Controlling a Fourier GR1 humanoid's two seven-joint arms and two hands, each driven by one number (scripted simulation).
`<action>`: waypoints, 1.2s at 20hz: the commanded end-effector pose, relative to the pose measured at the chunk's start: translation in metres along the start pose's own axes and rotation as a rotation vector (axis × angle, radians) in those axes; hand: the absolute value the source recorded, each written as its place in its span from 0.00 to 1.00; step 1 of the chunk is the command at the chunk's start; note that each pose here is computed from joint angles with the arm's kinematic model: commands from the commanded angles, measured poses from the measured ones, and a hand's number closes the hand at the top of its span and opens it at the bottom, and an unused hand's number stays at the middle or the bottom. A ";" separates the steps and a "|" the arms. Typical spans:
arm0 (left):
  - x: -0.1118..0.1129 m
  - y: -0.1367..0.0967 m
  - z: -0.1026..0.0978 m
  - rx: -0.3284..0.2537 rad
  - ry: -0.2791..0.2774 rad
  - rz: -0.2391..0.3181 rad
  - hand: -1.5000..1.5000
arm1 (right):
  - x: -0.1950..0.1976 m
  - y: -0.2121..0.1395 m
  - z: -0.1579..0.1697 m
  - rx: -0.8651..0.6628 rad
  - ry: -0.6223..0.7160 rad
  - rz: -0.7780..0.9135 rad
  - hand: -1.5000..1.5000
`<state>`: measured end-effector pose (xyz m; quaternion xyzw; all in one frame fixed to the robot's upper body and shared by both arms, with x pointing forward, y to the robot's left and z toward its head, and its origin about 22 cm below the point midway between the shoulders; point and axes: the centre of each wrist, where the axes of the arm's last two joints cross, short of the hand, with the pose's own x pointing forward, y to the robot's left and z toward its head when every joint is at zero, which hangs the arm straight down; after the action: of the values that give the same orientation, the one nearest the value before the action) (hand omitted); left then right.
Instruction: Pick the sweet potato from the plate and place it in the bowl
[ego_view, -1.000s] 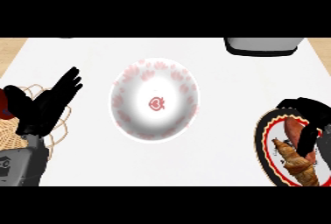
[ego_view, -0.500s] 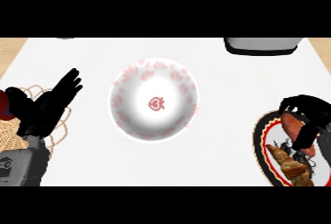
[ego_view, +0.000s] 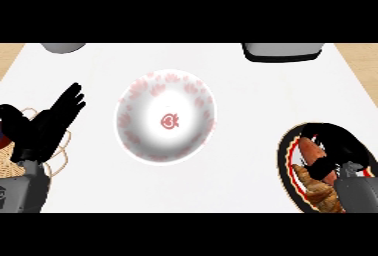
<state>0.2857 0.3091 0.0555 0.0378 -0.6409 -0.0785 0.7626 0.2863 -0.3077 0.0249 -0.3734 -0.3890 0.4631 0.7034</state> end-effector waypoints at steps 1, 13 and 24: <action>-0.008 0.009 0.008 0.046 0.037 0.002 0.50 | 0.024 0.046 0.032 -0.040 0.149 -0.100 1.00; 0.000 0.016 0.009 0.028 0.004 0.005 0.50 | 0.127 0.012 0.185 -0.290 0.119 -0.125 1.00; 0.005 -0.006 0.000 -0.033 -0.017 0.004 0.50 | 0.165 -0.007 0.274 -0.450 0.069 -0.050 1.00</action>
<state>0.2833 0.3093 0.0588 0.0287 -0.6444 -0.0835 0.7596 0.1077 -0.1195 0.1628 -0.4976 -0.5066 0.3428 0.6150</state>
